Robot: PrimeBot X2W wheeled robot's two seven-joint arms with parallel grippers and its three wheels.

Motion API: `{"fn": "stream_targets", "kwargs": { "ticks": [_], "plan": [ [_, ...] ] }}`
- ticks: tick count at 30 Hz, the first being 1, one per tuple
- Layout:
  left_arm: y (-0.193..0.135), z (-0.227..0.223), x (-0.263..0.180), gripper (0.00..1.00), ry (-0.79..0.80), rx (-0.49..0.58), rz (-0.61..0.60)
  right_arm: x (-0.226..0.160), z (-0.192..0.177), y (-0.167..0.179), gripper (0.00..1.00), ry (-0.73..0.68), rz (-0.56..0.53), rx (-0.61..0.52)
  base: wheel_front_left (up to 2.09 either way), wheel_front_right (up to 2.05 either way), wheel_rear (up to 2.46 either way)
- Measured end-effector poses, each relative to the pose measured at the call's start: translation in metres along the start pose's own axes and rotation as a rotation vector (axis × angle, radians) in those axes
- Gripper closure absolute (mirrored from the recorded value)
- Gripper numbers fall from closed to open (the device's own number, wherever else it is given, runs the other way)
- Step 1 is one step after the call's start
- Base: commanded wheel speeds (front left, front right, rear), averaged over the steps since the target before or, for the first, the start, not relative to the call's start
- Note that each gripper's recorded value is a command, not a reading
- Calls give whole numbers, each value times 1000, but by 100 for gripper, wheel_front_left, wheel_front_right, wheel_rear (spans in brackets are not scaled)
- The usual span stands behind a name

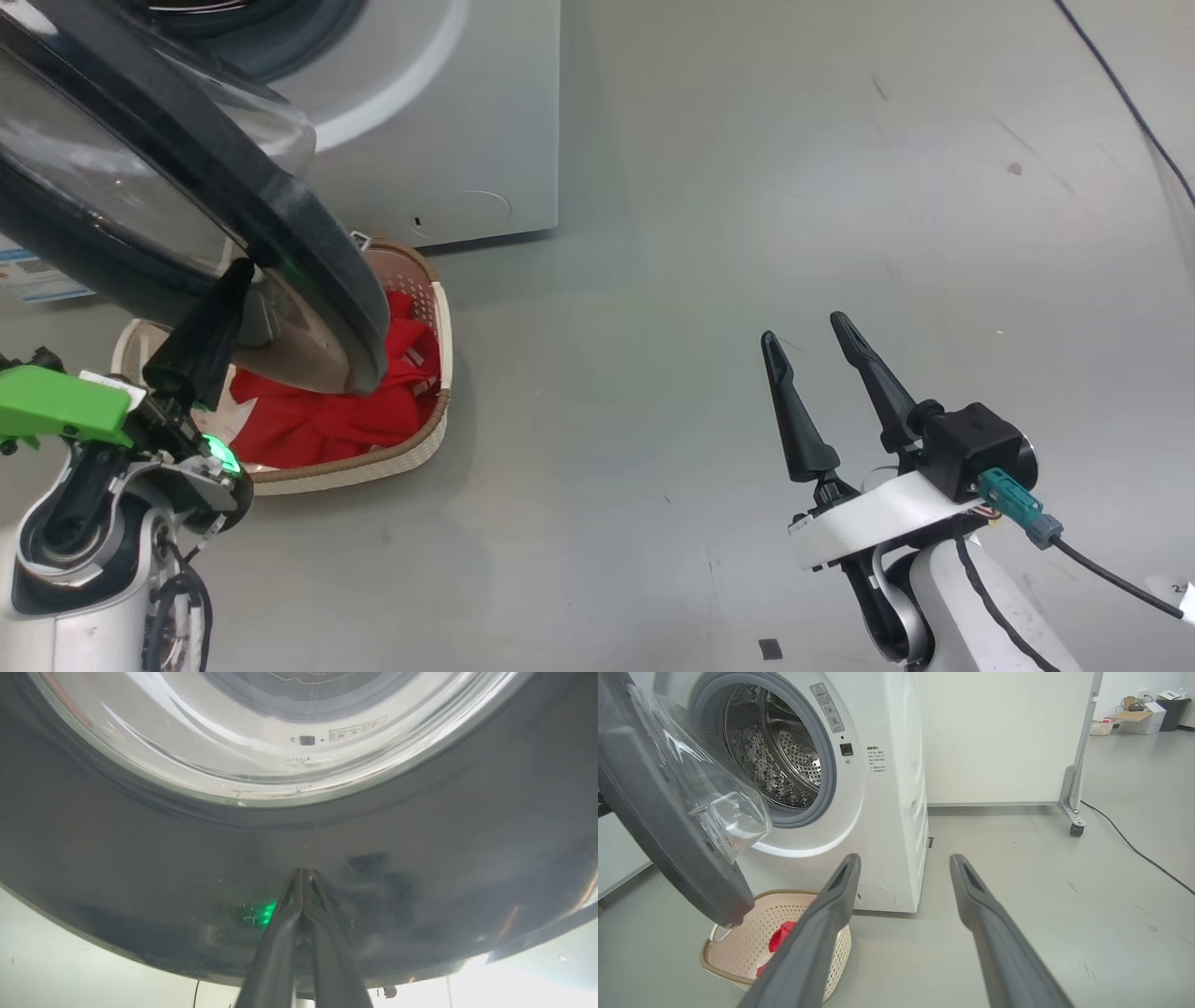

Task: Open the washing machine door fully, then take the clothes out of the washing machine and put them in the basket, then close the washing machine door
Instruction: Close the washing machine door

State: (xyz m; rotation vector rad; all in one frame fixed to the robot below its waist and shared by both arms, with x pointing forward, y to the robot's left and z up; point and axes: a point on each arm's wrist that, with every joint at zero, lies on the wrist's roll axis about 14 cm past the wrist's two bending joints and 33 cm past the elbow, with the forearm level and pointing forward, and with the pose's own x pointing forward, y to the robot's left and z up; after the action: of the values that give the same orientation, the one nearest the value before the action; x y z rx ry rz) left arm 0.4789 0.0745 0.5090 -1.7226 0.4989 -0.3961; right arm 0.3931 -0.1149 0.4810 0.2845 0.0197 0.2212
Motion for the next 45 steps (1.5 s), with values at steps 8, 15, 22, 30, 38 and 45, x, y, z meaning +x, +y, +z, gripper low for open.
{"fn": "stream_targets", "kwargs": {
  "ticks": [8,15,22,30,38,45],
  "plan": [
    [13,9,28,100,-92,-2,34,-13,6,-21,0,-11,-77,-9,0,0,0],
    [14,10,55,100,-135,-8,34,-21,12,-35,0,-26,-131,9,0,0,0],
    [16,6,80,100,-160,11,42,-28,13,-44,0,-30,-177,19,0,0,0],
    [22,-2,105,100,-174,-5,63,-37,18,-54,0,-43,-228,32,0,0,0],
    [21,-13,127,100,-171,-15,64,-45,24,-62,0,-58,-273,28,0,0,0],
    [28,-28,139,100,-129,26,103,-48,26,-71,0,-66,-310,24,0,0,0]
  ]
}}
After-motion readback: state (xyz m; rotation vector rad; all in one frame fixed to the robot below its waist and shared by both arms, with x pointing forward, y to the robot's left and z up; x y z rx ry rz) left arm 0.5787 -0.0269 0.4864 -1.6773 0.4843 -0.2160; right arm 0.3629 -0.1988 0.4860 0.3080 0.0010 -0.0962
